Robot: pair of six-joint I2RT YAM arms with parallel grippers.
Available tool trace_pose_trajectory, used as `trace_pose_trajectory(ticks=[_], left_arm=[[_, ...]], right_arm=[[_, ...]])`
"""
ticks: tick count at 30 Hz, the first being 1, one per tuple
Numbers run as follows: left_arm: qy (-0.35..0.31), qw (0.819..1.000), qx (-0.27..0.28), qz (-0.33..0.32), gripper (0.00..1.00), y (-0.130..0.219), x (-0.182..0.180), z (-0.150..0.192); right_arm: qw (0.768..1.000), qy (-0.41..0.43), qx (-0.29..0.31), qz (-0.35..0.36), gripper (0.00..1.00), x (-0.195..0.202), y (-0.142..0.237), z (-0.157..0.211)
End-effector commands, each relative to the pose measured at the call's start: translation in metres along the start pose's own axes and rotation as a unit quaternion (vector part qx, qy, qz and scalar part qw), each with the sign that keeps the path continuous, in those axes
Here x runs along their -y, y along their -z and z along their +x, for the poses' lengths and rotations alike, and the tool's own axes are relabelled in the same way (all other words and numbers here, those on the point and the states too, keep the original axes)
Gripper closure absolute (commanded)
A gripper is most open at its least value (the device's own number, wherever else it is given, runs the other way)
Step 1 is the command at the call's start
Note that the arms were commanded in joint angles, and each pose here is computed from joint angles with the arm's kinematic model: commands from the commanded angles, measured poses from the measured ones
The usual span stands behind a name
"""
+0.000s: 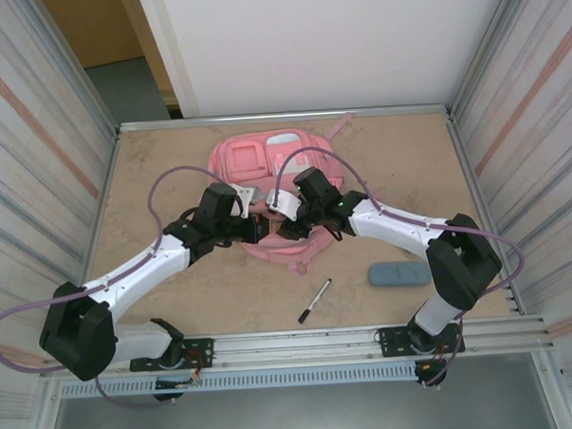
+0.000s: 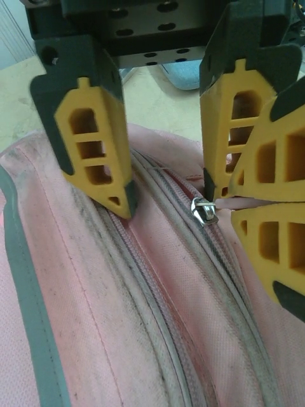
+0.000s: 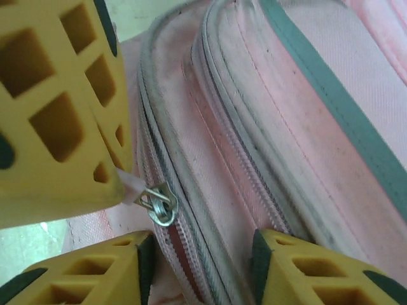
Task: Pack the student bag
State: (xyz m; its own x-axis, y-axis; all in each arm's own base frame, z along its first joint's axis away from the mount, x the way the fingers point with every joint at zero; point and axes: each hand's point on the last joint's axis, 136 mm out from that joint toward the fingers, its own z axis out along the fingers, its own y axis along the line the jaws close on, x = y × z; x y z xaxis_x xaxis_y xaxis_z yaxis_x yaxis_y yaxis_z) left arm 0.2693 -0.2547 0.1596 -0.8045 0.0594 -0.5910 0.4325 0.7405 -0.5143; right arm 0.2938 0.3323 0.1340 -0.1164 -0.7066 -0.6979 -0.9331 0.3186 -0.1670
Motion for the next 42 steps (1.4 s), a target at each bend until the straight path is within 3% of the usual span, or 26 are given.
trace_pose_trajectory(ticks=[1, 6, 11, 16, 21, 28, 30, 32, 34, 38, 42], left_arm=[[-0.006, 0.998, 0.056, 0.012, 1.0, 0.018, 0.014, -0.028], [0.1, 0.993, 0.053, -0.022, 1.0, 0.027, -0.031, -0.027], [0.161, 0.982, 0.068, -0.077, 1.0, 0.04, -0.083, -0.017], [0.251, 0.955, 0.094, -0.125, 1.0, 0.058, -0.148, -0.011], [0.274, 0.947, 0.093, -0.142, 1.0, 0.068, -0.176, -0.019], [0.245, 0.965, 0.081, -0.042, 0.98, 0.063, -0.124, -0.021], [0.204, 0.976, 0.072, -0.022, 0.77, 0.059, -0.091, -0.014], [0.161, 0.985, 0.057, 0.0, 0.65, 0.055, -0.057, -0.004], [0.125, 0.991, 0.042, 0.014, 0.6, 0.052, -0.031, 0.005], [0.074, 0.997, 0.017, 0.016, 0.58, 0.041, -0.006, 0.023], [0.077, 0.997, -0.007, 0.015, 0.6, 0.025, -0.003, 0.032]], right_arm=[[0.998, 0.037, 0.044, 0.012, 0.75, 0.001, 0.005, -0.013], [0.993, 0.054, 0.099, 0.037, 0.99, 0.004, 0.026, -0.02], [0.985, 0.085, 0.131, 0.073, 1.0, 0.003, 0.047, -0.026], [0.976, 0.133, 0.151, 0.086, 1.0, -0.012, 0.063, -0.031], [0.97, 0.167, 0.138, 0.109, 1.0, -0.019, 0.064, -0.03], [0.971, 0.163, 0.131, 0.113, 1.0, -0.019, 0.065, -0.024], [0.972, 0.163, 0.131, 0.112, 1.0, -0.021, 0.063, -0.025], [0.972, 0.157, 0.135, 0.108, 1.0, -0.021, 0.062, -0.026], [0.974, 0.15, 0.139, 0.103, 1.0, -0.021, 0.061, -0.026], [0.975, 0.136, 0.148, 0.093, 1.0, -0.022, 0.062, -0.028], [0.976, 0.129, 0.155, 0.085, 1.0, -0.024, 0.062, -0.03]])
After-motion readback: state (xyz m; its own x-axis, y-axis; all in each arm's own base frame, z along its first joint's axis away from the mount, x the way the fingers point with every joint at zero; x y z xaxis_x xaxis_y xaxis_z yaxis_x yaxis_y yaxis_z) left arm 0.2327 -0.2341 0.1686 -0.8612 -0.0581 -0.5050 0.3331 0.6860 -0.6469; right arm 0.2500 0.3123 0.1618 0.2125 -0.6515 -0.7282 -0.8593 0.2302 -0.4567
